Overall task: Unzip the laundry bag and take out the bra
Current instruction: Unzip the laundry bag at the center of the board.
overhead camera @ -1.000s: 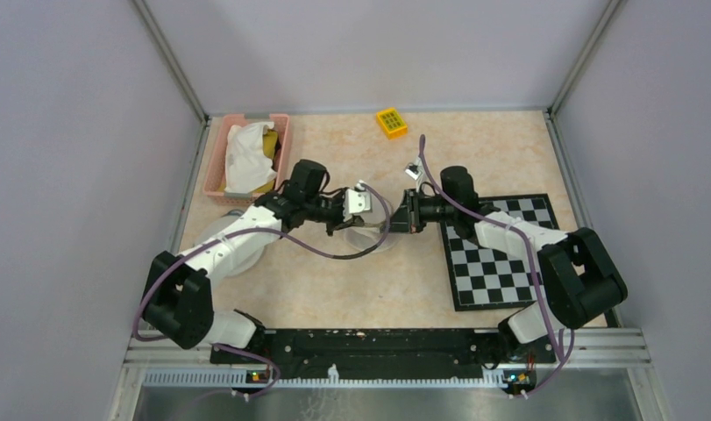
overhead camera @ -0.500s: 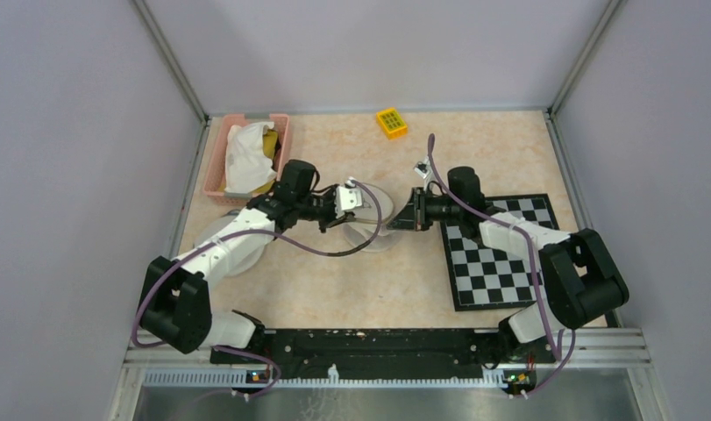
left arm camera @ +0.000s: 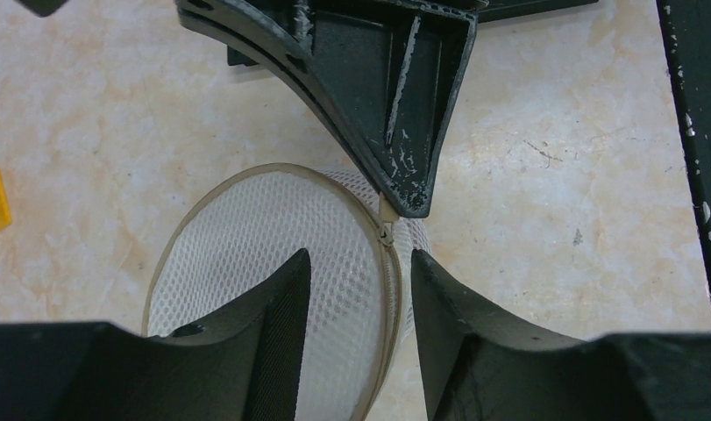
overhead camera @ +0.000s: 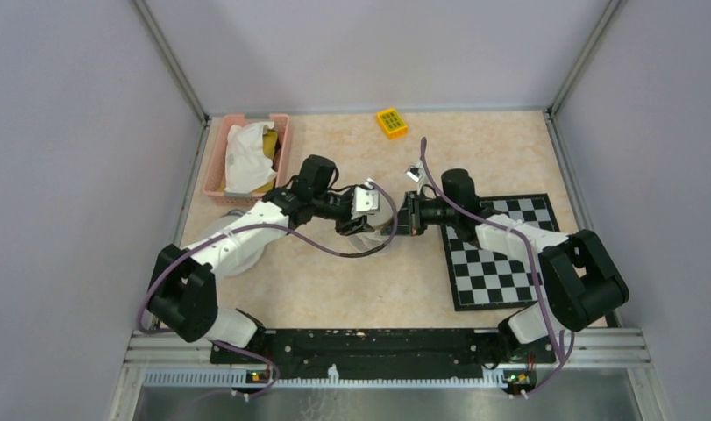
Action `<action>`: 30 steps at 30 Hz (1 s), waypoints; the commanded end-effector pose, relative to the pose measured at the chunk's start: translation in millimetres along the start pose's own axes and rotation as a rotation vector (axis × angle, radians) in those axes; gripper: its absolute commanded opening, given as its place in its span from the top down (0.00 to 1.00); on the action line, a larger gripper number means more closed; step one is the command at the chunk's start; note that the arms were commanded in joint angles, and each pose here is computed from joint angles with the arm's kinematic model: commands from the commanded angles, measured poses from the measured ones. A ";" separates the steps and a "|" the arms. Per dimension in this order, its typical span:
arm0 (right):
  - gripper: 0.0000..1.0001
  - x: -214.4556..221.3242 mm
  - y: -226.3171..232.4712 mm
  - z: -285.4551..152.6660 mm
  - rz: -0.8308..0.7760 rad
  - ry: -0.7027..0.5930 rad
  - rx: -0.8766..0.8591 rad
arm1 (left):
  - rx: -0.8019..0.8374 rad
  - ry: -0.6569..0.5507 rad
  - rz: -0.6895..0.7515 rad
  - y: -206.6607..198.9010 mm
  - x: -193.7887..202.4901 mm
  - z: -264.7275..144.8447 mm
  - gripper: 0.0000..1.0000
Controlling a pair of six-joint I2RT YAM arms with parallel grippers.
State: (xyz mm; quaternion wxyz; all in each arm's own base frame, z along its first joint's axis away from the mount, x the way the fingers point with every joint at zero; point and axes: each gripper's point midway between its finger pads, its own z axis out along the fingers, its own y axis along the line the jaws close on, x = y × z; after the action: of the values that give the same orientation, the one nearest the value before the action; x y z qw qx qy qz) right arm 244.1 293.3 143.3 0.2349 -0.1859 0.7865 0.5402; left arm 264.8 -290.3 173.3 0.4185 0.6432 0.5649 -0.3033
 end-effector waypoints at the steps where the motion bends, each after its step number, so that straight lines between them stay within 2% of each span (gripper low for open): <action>1: 1.00 -22.3 25.7 -1.9 -0.075 -0.048 -0.065 | 0.019 -0.011 0.020 3.9 -7.4 7.8 0.50; 4: 1.00 -22.1 24.9 -3.0 -0.071 -0.051 -0.064 | 0.013 0.004 0.015 5.3 -2.8 9.2 0.56; 8: 1.00 -23.4 22.4 -5.5 -0.065 -0.056 -0.060 | -0.014 0.035 0.029 7.2 4.0 6.4 0.82; 13: 1.00 -25.7 1.6 -15.0 -0.018 -0.083 -0.007 | -0.093 0.110 0.030 14.9 16.8 -4.1 1.00; 22: 1.00 -25.5 -24.6 -29.7 0.008 -0.110 0.068 | -0.194 0.163 0.022 30.8 38.2 -29.2 1.00; 30: 1.00 -27.6 -9.6 -32.5 -0.012 -0.095 0.005 | -0.260 0.156 -0.022 57.5 45.4 -40.8 1.00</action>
State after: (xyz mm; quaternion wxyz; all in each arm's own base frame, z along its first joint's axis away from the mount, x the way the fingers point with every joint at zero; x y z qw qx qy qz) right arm 269.2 261.9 138.3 0.2546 -0.1359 0.7981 0.5290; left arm 300.1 -246.3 153.8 0.4236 0.6184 0.6264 -0.2139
